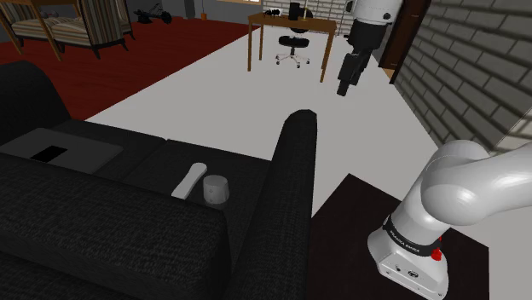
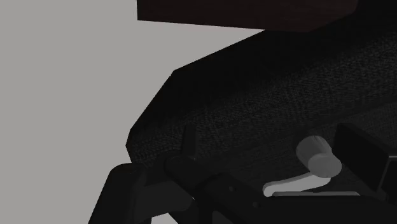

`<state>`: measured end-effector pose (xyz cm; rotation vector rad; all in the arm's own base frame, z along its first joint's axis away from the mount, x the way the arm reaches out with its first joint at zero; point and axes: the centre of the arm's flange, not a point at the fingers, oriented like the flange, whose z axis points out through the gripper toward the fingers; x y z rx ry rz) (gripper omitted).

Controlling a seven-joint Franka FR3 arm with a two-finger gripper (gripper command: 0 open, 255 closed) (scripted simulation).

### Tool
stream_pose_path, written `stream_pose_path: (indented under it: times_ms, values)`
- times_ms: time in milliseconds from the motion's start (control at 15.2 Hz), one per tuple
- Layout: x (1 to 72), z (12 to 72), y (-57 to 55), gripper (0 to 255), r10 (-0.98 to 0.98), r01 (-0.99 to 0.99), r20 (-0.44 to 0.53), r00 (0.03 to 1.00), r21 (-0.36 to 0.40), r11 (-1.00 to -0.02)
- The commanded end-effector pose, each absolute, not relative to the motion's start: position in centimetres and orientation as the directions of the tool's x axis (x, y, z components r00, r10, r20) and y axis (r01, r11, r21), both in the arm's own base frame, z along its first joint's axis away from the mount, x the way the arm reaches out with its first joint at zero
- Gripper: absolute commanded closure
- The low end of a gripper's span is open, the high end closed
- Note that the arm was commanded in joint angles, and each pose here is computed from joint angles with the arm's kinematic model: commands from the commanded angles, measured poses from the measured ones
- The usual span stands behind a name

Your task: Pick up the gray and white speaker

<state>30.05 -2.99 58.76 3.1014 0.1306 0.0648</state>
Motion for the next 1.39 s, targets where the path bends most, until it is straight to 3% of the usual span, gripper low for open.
stream_pose_path:
  times_ms: [0,1320]
  values:
    - [30.0,58.8,-3.0,0,0.085,0.083,0.040,0.996,0.038,-0.996]
    - [42.7,40.9,10.7,0,0.059,0.060,0.032,0.998,-0.045,-0.997]
